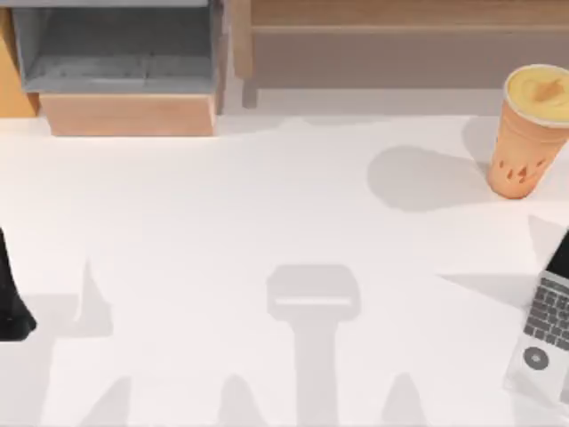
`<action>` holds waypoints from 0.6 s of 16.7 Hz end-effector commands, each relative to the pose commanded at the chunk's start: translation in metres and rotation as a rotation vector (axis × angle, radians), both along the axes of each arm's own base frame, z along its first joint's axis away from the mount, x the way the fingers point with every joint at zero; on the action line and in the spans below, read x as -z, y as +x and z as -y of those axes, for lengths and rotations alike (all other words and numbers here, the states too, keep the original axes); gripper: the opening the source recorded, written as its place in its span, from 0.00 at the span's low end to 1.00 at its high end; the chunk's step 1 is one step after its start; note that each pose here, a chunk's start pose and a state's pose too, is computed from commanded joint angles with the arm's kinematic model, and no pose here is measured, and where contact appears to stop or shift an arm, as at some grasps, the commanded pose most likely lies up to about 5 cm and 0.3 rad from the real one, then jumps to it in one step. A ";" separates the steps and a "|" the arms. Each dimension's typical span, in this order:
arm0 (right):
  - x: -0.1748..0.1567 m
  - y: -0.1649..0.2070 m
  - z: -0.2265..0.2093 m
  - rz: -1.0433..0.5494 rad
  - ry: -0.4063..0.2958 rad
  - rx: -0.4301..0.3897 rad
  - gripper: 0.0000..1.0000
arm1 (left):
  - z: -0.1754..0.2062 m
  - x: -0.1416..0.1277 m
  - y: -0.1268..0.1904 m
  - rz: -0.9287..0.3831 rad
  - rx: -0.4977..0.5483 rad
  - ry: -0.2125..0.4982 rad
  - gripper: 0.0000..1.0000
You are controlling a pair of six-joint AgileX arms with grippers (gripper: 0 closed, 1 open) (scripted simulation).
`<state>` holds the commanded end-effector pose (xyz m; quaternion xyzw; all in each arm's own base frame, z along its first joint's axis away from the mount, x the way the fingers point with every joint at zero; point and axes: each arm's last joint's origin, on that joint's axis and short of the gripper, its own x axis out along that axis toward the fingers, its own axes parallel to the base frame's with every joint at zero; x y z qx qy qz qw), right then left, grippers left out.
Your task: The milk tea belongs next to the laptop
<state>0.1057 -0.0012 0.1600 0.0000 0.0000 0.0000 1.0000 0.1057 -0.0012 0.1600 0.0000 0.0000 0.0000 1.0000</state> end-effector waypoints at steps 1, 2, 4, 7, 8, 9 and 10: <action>0.000 0.000 0.000 0.000 0.000 0.000 1.00 | 0.000 0.000 0.000 0.000 0.000 0.000 1.00; 0.000 0.000 0.000 0.000 0.000 0.000 1.00 | 0.000 0.000 0.000 0.000 0.000 0.000 1.00; -0.006 0.000 0.000 -0.015 0.007 0.001 1.00 | 0.000 0.000 0.000 0.000 0.000 0.000 1.00; -0.030 0.004 -0.003 -0.067 0.023 -0.003 1.00 | 0.000 0.000 0.000 0.000 0.000 0.000 1.00; -0.041 0.008 -0.004 -0.092 0.028 -0.006 1.00 | 0.000 0.000 0.000 0.000 0.000 0.000 1.00; -0.052 0.013 -0.005 -0.122 0.033 -0.006 1.00 | 0.000 0.000 0.000 0.000 0.000 0.000 1.00; -0.062 0.021 -0.006 -0.161 0.036 -0.006 1.00 | 0.000 0.000 0.000 0.000 0.000 0.000 1.00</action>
